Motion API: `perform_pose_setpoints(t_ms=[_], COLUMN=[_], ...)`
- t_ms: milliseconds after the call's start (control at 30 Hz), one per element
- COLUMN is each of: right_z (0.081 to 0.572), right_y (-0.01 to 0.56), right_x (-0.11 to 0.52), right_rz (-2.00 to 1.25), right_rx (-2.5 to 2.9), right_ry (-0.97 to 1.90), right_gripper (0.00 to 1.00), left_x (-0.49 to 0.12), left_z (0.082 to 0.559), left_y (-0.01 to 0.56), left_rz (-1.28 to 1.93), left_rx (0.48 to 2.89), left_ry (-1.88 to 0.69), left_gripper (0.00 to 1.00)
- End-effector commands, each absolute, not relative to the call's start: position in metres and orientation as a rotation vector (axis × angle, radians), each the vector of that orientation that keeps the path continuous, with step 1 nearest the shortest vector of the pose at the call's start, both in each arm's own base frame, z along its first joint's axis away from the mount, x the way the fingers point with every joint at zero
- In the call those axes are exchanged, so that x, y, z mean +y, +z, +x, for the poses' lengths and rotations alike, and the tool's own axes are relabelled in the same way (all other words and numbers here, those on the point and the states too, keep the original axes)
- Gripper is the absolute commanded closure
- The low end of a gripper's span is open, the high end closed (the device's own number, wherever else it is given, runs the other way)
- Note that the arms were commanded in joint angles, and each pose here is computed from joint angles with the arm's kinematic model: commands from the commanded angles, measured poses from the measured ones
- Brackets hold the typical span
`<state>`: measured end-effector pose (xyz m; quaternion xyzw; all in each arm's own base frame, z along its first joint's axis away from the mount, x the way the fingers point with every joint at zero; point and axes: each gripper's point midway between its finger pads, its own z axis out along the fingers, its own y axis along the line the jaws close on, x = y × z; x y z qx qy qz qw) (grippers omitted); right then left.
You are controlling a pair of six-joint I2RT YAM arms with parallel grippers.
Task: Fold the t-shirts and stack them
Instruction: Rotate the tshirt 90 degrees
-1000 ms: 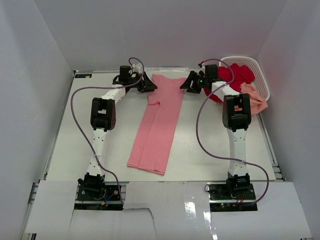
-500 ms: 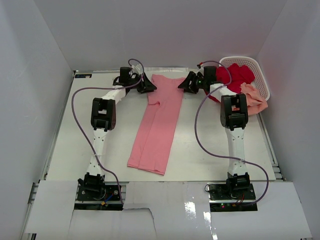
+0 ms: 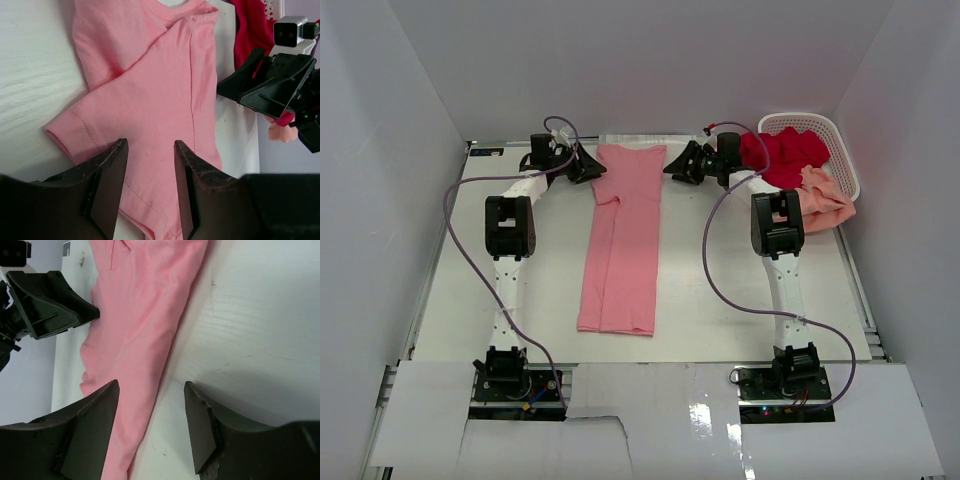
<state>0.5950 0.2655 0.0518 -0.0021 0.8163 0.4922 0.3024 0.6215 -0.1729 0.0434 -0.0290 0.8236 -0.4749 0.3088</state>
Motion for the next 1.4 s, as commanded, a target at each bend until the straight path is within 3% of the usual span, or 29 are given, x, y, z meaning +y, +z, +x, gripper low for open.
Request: perform_pose_setpoints(t_ms=[0, 167, 367, 567, 633, 700, 733, 767, 833, 1000, 1167, 1367], right_z=[0.597, 0.6, 0.588, 0.539, 0.521, 0.488, 0.473, 0.445, 0.412, 0.302, 0.218, 0.172], right_y=[0.053, 0.056, 0.099, 0.121, 0.12, 0.117, 0.116, 0.112, 0.119, 0.067, 0.057, 0.06], right_x=[0.279, 0.279, 0.27, 0.272, 0.272, 0.268, 0.269, 0.265, 0.272, 0.279, 0.286, 0.283], right_rz=[-0.032, -0.04, -0.128, -0.254, -0.287, -0.297, -0.331, -0.323, -0.349, -0.342, -0.323, -0.223], right_rx=[2.133, 2.121, 2.08, 2.124, 2.136, 2.19, 2.203, 2.246, 2.26, 2.479, 2.555, 2.597], right_ry=[1.355, 1.345, 1.305, 1.284, 1.257, 1.267, 1.259, 1.255, 1.239, 1.253, 1.274, 1.308], right_gripper=[0.38, 0.32, 0.31, 0.32, 0.32, 0.32, 0.32, 0.32, 0.32, 0.33, 0.33, 0.34], left_x=[-0.142, -0.138, -0.145, -0.155, -0.155, -0.152, -0.15, -0.145, -0.137, -0.132, -0.136, -0.134], left_z=[0.624, 0.625, 0.641, 0.638, 0.615, 0.59, 0.563, 0.549, 0.511, 0.414, 0.317, 0.256], left_y=[0.032, 0.036, 0.086, 0.207, 0.277, 0.267, 0.314, 0.285, 0.293, 0.182, 0.122, 0.087], left_rz=[-0.177, -0.189, -0.163, -0.036, 0.045, -0.014, 0.016, -0.066, -0.106, -0.286, -0.356, -0.467], left_rx=[2.235, 2.225, 2.124, 1.918, 1.811, 1.869, 1.808, 1.877, 1.922, 2.281, 2.502, 2.691], left_ry=[-1.12, -1.131, -1.2, -1.288, -1.254, -1.232, -1.201, -1.172, -1.107, -1.066, -1.002, -0.941], left_gripper=[0.46, 0.46, 0.46, 0.44, 0.44, 0.44, 0.44, 0.44, 0.42, 0.43, 0.43, 0.43])
